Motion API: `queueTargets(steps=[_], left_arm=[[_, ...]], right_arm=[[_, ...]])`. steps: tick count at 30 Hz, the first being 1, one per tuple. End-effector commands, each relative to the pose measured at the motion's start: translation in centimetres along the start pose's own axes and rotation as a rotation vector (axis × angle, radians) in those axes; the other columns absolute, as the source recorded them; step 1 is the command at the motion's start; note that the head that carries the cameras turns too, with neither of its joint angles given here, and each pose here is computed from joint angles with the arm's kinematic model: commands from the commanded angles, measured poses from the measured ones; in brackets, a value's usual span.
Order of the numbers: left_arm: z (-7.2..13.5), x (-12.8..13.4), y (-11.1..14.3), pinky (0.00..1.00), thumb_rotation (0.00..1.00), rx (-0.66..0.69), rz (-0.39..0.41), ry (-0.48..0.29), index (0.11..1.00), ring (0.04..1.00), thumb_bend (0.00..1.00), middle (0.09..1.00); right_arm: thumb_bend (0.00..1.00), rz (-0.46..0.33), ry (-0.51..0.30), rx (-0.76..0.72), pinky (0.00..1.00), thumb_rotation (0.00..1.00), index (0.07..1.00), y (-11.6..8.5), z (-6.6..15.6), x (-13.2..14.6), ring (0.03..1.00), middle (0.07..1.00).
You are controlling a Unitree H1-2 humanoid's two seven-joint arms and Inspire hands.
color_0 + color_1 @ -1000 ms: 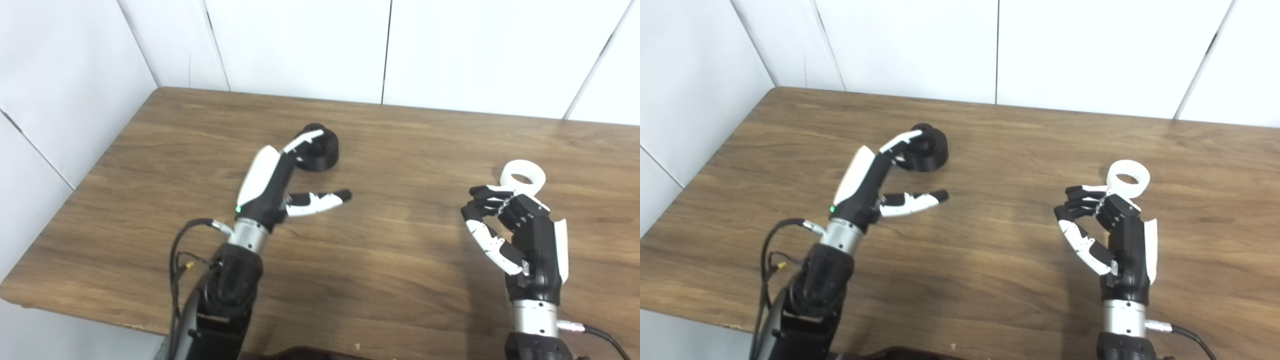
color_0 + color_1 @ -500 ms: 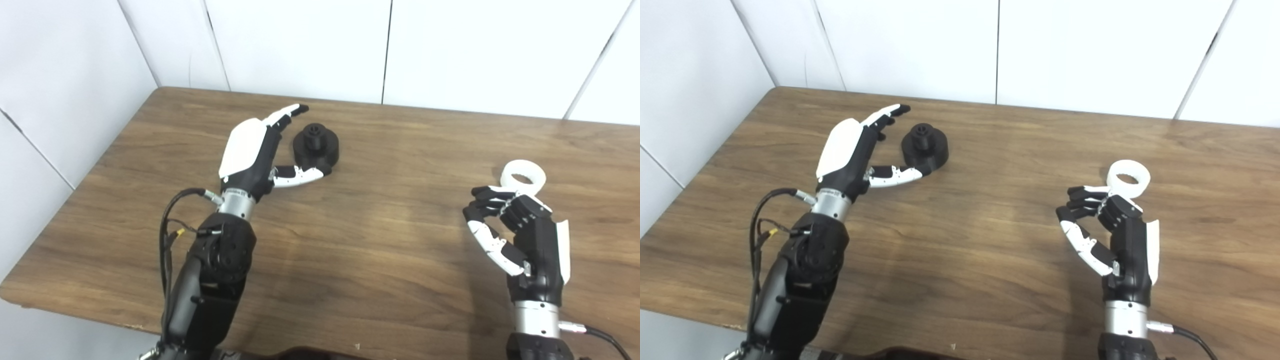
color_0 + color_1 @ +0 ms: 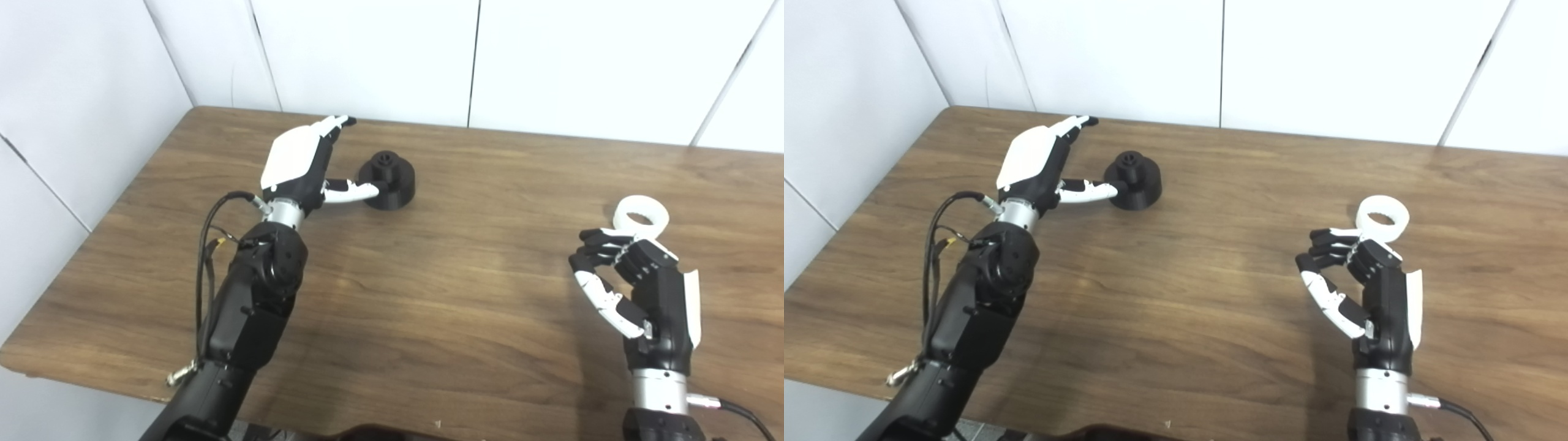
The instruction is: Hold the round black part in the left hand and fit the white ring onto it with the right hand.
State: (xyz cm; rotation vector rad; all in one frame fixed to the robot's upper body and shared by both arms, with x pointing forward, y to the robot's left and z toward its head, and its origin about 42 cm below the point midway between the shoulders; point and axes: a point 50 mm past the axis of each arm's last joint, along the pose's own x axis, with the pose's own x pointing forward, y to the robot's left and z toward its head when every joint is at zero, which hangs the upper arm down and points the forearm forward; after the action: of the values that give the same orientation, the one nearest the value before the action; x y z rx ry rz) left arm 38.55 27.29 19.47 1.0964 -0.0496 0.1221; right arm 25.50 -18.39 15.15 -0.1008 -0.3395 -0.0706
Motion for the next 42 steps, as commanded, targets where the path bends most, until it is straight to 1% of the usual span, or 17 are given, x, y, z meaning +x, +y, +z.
queueTargets(steps=[1, 5, 8, 11, 14, 20, 26, 29, 33, 39, 42], left_arm=[[1.4, 2.3, 2.5, 0.82, 0.47, 0.025, 0.095, -0.061, 0.861, 0.942, 0.94, 0.941], [1.3, 3.7, 1.6, 0.86, 0.48, 0.061, 0.052, -0.052, 0.867, 0.969, 0.96, 0.956], [1.1, 4.7, 0.9, 0.93, 0.53, 0.09, 0.001, -0.041, 0.883, 0.998, 1.0, 0.989], [1.0, 5.6, 0.3, 0.94, 0.55, 0.101, -0.04, -0.037, 0.886, 1.0, 1.0, 0.999], [1.0, 6.2, -0.1, 0.95, 0.55, 0.105, -0.061, -0.036, 0.884, 1.0, 1.0, 1.0], [0.8, 7.2, -1.0, 0.92, 0.57, 0.12, -0.109, -0.036, 0.882, 1.0, 1.0, 1.0], [0.4, 7.3, -2.4, 0.94, 0.58, 0.125, -0.171, -0.02, 0.886, 1.0, 1.0, 1.0], [0.4, 7.0, -3.0, 0.95, 0.59, 0.115, -0.185, -0.023, 0.885, 1.0, 1.0, 1.0], [0.7, 6.7, -3.6, 0.95, 0.56, 0.101, -0.199, -0.03, 0.885, 1.0, 1.0, 1.0], [1.2, 6.3, -3.4, 0.94, 0.59, 0.096, -0.2, -0.046, 0.884, 1.0, 1.0, 1.0], [1.1, 6.1, -3.1, 0.95, 0.59, 0.092, -0.204, -0.049, 0.896, 1.0, 1.0, 1.0]], right_arm=[[0.5, 0.003, -0.014, -0.022, 0.46, 0.16, 0.495, -0.7, 0.0, -1.3, 0.535, 0.594], [0.5, 0.007, -0.017, -0.032, 0.45, 0.16, 0.495, -0.7, 0.1, -1.3, 0.535, 0.594], [0.5, 0.008, -0.017, -0.026, 0.46, 0.16, 0.496, -0.7, 0.2, -1.3, 0.537, 0.595], [0.5, 0.007, -0.014, -0.02, 0.46, 0.16, 0.496, -0.6, 0.3, -1.3, 0.537, 0.596], [0.5, 0.006, -0.015, -0.025, 0.46, 0.16, 0.496, -0.7, 0.4, -1.3, 0.538, 0.597], [0.5, 0.005, -0.019, -0.031, 0.46, 0.16, 0.496, -0.5, 0.4, -1.3, 0.538, 0.599], [0.5, 0.004, -0.022, -0.025, 0.46, 0.16, 0.496, -0.3, 0.5, -1.3, 0.541, 0.6], [0.5, 0.002, -0.017, -0.028, 0.46, 0.16, 0.496, -0.3, 0.5, -1.4, 0.543, 0.601], [0.5, -0.004, -0.014, -0.032, 0.45, 0.16, 0.496, -0.2, 0.6, -1.4, 0.537, 0.599], [0.5, -0.005, -0.014, -0.031, 0.46, 0.16, 0.496, -0.2, 0.4, -1.3, 0.536, 0.597], [0.5, -0.004, -0.012, -0.035, 0.46, 0.16, 0.496, -0.2, 0.2, -1.2, 0.541, 0.598]])
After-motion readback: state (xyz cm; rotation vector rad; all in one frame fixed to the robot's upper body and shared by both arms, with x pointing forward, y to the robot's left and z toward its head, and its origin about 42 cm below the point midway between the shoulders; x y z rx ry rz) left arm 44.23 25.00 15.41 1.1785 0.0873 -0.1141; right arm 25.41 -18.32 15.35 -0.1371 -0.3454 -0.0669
